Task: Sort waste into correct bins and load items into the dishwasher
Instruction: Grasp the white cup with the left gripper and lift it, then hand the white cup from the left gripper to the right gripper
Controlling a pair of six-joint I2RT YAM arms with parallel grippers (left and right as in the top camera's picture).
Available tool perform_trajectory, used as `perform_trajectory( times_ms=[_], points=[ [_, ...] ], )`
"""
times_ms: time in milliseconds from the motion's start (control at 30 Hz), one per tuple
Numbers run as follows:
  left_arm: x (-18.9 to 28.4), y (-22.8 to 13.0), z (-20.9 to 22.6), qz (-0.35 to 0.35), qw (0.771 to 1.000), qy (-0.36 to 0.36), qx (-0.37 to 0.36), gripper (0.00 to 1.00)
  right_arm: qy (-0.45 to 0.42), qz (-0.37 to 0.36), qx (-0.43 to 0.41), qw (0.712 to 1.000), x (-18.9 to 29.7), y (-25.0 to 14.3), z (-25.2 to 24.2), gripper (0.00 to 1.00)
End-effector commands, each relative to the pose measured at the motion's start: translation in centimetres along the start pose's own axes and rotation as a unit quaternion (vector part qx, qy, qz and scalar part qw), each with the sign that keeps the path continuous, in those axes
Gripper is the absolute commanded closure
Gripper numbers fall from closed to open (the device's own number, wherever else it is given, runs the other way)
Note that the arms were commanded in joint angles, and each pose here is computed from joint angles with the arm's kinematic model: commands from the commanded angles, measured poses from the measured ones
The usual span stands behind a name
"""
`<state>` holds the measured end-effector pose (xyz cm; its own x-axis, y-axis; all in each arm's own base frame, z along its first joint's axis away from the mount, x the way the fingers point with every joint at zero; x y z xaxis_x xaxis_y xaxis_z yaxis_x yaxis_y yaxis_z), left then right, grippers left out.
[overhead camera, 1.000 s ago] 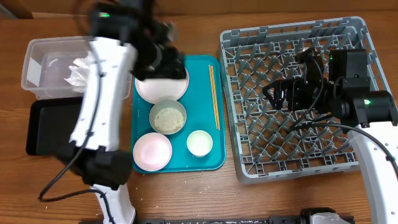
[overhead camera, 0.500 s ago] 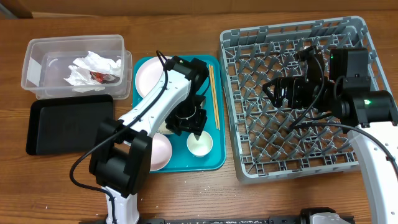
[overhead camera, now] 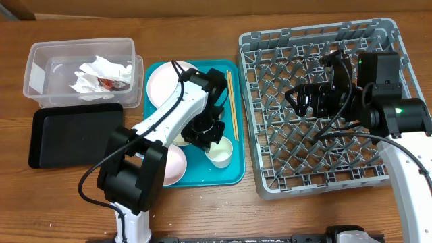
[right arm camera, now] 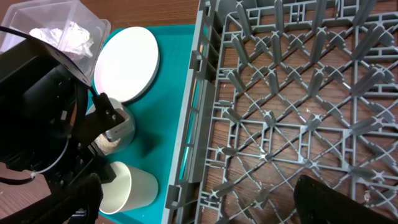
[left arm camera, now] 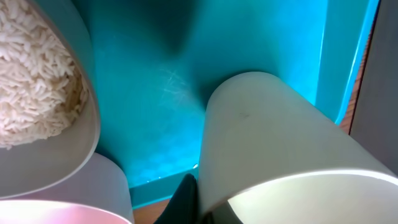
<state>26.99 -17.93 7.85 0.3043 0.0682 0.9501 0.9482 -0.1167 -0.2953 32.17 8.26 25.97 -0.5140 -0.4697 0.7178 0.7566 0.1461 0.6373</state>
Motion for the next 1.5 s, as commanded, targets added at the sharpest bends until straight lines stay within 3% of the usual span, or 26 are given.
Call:
perform_trajectory(
  times_ms=[0, 100, 200, 300, 500, 600, 767, 1200, 1467],
  points=[
    [2.3, 0.2, -0.8, -0.005, 0.999, -0.039, 0.002, 0.96, 0.003, -0.016, -0.020, 1.000, 0.6, 1.0, 0.3, 0.00],
    [6.9, 1.1, -1.9, -0.024, 0.991, -0.132, -0.021, 0.96, 0.059, -0.024, -0.019, 0.998, 0.7, 1.4, 1.9, 0.00],
    [11.6, 2.0, -3.3, -0.054, 0.960, -0.267, -0.058, 0.96, 0.117, -0.045, -0.012, 0.992, 0.9, 2.4, 3.5, 0.00],
    [15.1, 2.6, -3.7, -0.078, 0.916, -0.386, -0.079, 0.96, 0.159, -0.063, -0.035, 0.985, 0.5, 3.8, 4.4, 0.00],
    [23.1, 3.0, -2.0, -0.120, 0.774, -0.615, -0.096, 0.96, 0.308, -0.080, 0.011, 0.948, -4.0, 6.9, 9.5, 0.02],
    [24.2, 3.0, -1.4, -0.123, 0.753, -0.640, -0.093, 0.96, 0.352, -0.091, 0.026, 0.931, -5.3, 7.9, 10.6, 0.05],
    [24.2, 2.9, -1.5, -0.121, 0.751, -0.642, -0.093, 0.96, 0.407, -0.121, 0.078, 0.902, -4.0, 8.9, 12.0, 0.09],
    [24.0, 2.0, -2.0, -0.086, 0.755, -0.647, -0.066, 0.96, 0.424, -0.149, 0.124, 0.884, -3.5, 9.7, 14.1, 0.08],
    [23.9, 2.0, -2.1, -0.085, 0.755, -0.647, -0.067, 0.96, 0.430, -0.146, 0.126, 0.882, -3.5, 9.6, 14.7, 0.22]
  ],
)
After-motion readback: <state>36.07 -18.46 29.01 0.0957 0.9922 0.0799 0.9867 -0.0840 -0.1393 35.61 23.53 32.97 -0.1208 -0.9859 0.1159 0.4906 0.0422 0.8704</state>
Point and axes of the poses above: each gripper's point midway between its finger pads, its own x axis back along the fingers, its own z axis along the line the jaws close on, y = z × x, the point moved 2 cm from there along x, back along the fingers, and after that the axes turned 10 degrees about x, right-handed, at the moved point
